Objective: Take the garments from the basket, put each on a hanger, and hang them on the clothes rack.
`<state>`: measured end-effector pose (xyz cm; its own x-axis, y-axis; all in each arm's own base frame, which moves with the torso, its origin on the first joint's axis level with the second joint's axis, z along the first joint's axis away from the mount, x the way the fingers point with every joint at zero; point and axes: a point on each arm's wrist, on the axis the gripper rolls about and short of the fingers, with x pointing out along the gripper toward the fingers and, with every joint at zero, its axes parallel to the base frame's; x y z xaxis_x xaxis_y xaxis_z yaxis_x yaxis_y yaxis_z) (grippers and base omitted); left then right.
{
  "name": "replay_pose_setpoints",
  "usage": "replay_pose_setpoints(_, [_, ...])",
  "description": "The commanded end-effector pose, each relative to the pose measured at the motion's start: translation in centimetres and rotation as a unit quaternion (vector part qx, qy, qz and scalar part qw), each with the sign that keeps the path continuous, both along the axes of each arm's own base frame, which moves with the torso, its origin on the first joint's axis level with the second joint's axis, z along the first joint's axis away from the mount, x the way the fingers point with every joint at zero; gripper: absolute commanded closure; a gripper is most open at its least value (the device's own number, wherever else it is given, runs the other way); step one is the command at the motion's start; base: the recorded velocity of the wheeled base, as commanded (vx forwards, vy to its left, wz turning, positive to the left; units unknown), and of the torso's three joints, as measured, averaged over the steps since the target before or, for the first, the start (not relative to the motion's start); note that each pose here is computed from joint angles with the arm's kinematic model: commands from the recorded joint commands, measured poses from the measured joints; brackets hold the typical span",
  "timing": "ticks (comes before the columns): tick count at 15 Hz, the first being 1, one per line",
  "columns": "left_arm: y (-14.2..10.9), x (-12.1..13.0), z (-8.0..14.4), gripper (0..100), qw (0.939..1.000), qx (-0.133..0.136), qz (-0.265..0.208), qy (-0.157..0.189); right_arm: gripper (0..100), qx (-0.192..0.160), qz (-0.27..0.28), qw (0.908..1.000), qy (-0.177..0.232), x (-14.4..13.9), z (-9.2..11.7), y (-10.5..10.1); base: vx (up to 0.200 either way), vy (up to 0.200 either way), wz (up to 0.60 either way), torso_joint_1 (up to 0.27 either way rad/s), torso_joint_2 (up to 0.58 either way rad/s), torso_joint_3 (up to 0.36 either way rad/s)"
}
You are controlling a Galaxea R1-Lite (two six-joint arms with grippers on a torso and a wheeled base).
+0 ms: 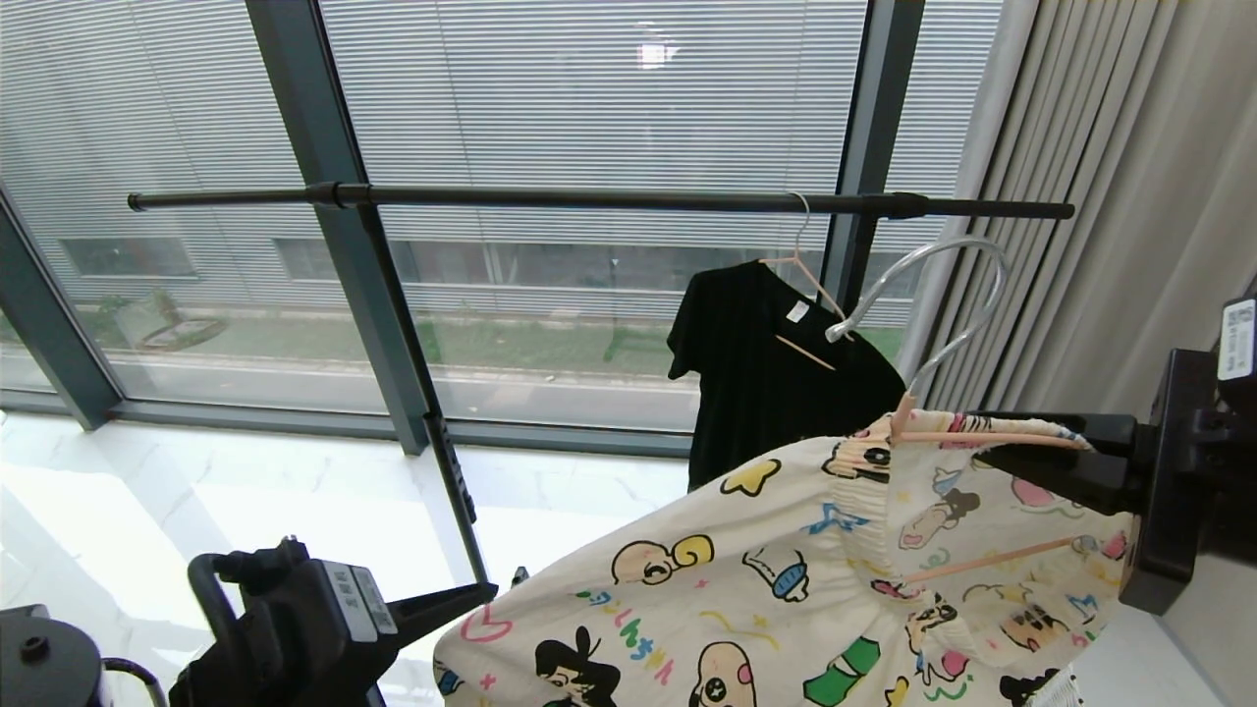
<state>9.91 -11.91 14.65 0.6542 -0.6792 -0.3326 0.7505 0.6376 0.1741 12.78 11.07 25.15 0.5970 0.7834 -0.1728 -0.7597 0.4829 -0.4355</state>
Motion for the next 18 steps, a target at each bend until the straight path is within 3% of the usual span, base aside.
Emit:
replay_pose_setpoints(1, [-0.4, 0.9, -0.8, 100, 0.9997, 0.016, 0.013, 0.014, 100, 0.002, 0.004, 1.0000, -0.002, -0.2, 0.1, 0.0, 0.000, 0.000, 0.00, 0.000, 0.00, 0.000])
replay_pose_setpoints(5, [0.2, 1.0, -1.4, 100, 0.9990, 0.026, 0.031, 0.018, 100, 0.002, 0.004, 1.0000, -0.002, -0.2, 0.1, 0.0, 0.000, 0.000, 0.00, 0.000, 0.00, 0.000])
replay_pose_setpoints(8, [2.1, 2.5, -1.7, 100, 0.9932, 0.031, 0.110, 0.023, 100, 0.002, 0.003, 1.0000, -0.002, -0.2, 0.1, 0.0, 0.000, 0.000, 0.00, 0.000, 0.00, 0.000])
replay_pose_setpoints(10, [3.0, 2.8, -1.9, 100, 0.9896, 0.030, 0.139, 0.026, 100, 0.003, 0.001, 1.0000, -0.003, -0.2, 0.1, 0.0, 0.000, 0.000, 0.00, 0.000, 0.00, 0.000])
replay_pose_setpoints(16, [2.5, 2.7, -1.5, 100, 0.9916, 0.033, 0.125, 0.006, 100, 0.002, 0.001, 1.0000, -0.002, -0.1, 0.1, 0.0, 0.000, 0.000, 0.00, 0.000, 0.00, 0.000])
replay_pose_setpoints(17, [2.5, 2.7, -1.4, 0, 0.9918, 0.032, 0.124, 0.001, 100, 0.000, 0.001, 1.0000, 0.000, -0.1, 0.0, 0.0, 0.000, 0.000, 0.00, 0.000, 0.00, 0.000])
replay_pose_setpoints(18, [2.5, 2.7, -1.4, 0, 0.9918, 0.031, 0.124, 0.000, 100, 0.000, 0.001, 1.0000, 0.000, -0.1, 0.0, 0.0, 0.000, 0.000, 0.00, 0.000, 0.00, 0.000])
